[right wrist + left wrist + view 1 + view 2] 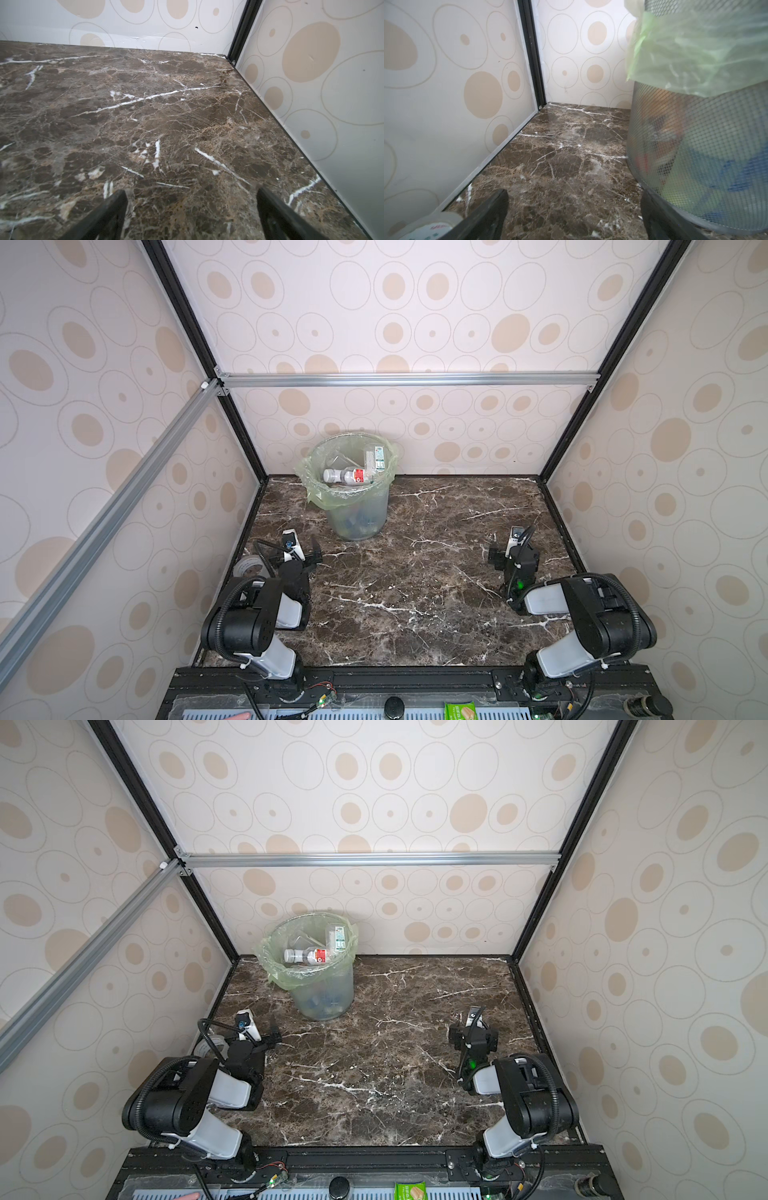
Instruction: Throw the plastic bottles in the bin
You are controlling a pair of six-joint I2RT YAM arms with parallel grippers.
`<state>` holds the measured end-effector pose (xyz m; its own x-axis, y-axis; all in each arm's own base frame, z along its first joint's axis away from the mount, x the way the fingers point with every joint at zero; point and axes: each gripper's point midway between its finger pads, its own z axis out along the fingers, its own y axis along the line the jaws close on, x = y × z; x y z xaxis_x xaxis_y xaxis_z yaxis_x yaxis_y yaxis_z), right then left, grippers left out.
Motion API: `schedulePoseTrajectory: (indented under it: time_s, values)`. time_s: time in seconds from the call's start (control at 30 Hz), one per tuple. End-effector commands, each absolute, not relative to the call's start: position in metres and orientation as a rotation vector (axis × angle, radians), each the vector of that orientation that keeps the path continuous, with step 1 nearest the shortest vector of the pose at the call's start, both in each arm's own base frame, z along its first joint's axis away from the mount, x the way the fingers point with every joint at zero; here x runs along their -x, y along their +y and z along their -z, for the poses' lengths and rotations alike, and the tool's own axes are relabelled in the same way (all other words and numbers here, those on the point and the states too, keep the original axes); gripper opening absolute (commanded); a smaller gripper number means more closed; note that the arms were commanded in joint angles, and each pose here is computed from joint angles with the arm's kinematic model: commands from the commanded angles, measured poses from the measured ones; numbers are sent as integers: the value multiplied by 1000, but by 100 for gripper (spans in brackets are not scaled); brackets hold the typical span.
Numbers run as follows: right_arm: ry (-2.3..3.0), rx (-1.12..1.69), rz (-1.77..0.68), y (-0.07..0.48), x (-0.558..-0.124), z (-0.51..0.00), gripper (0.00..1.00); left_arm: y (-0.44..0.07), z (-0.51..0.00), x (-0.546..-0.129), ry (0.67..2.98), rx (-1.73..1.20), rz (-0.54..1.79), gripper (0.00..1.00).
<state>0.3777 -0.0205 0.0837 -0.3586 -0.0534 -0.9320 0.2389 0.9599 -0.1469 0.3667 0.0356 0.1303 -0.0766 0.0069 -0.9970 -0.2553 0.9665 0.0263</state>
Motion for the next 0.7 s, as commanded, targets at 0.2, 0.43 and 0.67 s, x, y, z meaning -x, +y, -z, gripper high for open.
schedulePoseTrajectory:
  time_s: [0.2,0.43,0.67]
  values:
    - [1928,-139,255,-16,-392,-91,100,27,-132,-373,1643,119,-217,99]
    - [1929,-140,252,-16,-392,-92,100,27,-128,-377,1667,118,-211,99]
    - [1930,-143,255,-17,-391,-91,100,27,-131,-374,1649,116,-212,99]
